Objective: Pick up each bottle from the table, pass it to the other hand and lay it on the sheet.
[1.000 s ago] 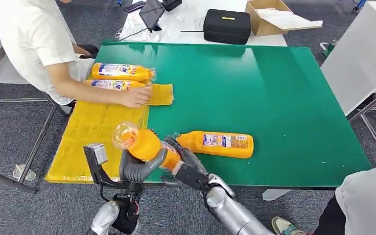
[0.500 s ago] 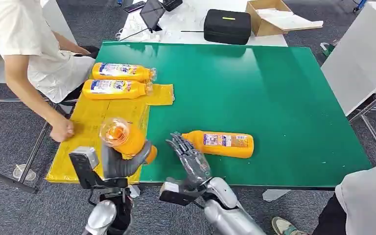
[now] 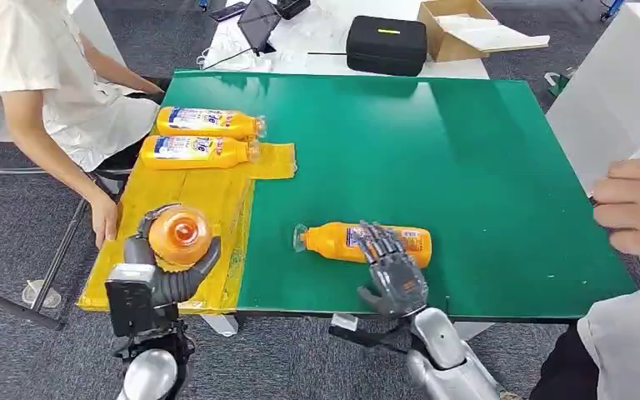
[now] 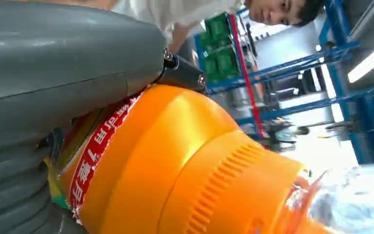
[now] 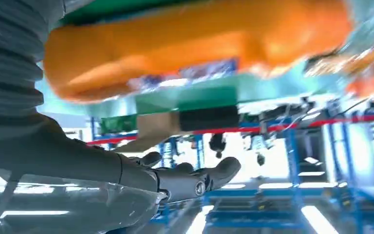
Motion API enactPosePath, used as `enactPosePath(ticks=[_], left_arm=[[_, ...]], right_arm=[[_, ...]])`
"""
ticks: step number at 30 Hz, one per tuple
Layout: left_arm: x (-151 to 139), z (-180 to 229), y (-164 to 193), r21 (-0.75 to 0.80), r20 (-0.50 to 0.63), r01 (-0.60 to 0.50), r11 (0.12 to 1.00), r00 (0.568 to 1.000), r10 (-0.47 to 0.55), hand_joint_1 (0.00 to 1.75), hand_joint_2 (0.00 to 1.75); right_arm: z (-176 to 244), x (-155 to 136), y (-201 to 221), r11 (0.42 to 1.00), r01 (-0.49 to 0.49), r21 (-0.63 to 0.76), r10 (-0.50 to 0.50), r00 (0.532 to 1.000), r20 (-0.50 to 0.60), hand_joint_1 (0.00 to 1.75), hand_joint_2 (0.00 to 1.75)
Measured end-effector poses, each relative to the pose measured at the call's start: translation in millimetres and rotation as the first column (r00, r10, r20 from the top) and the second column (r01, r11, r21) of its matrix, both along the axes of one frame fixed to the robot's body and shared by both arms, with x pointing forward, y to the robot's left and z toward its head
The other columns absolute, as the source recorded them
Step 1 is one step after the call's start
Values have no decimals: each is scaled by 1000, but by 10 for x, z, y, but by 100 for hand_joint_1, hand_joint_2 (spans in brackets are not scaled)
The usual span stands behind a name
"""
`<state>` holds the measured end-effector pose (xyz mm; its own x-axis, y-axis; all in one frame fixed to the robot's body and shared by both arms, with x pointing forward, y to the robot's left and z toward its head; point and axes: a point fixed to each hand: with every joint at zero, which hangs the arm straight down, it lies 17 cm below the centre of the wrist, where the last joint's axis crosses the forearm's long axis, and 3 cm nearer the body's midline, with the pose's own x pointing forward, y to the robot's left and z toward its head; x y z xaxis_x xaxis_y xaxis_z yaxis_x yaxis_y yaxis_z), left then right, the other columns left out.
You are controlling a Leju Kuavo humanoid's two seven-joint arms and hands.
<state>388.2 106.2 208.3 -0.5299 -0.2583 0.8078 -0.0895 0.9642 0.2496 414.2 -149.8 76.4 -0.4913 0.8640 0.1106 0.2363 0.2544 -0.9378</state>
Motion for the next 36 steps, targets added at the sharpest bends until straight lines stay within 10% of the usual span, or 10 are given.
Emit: enactPosePath(ticks=[9,12,14,25,28,33,36], left_arm=[[660,-1266,-171,733,-154,34,679,981,117,175,175],[779,-1607,-142,777,-250,128,617,961,115,175,175],[822,-1743,-111,789,-290,166,592,949,121,91,175],[1023,-2095,160,846,-380,241,475,898,221,77,175],[1034,-2115,183,852,-382,244,464,896,229,105,175],[1059,-2215,282,868,-403,271,416,873,274,7,175],[1081,-2289,311,854,-458,333,399,845,275,0,175]], right_arm=[[133,160,-41,1000,7,15,-7,1000,15,0,175],[181,188,40,999,-5,49,5,1000,10,0,175],[188,191,79,998,-11,66,11,1000,5,0,175],[146,176,192,991,-28,127,32,999,-25,0,175],[127,172,199,991,-28,128,32,999,-30,0,175],[102,161,232,987,-40,153,48,998,-51,0,175],[84,150,268,983,-50,179,63,996,-64,0,175]])
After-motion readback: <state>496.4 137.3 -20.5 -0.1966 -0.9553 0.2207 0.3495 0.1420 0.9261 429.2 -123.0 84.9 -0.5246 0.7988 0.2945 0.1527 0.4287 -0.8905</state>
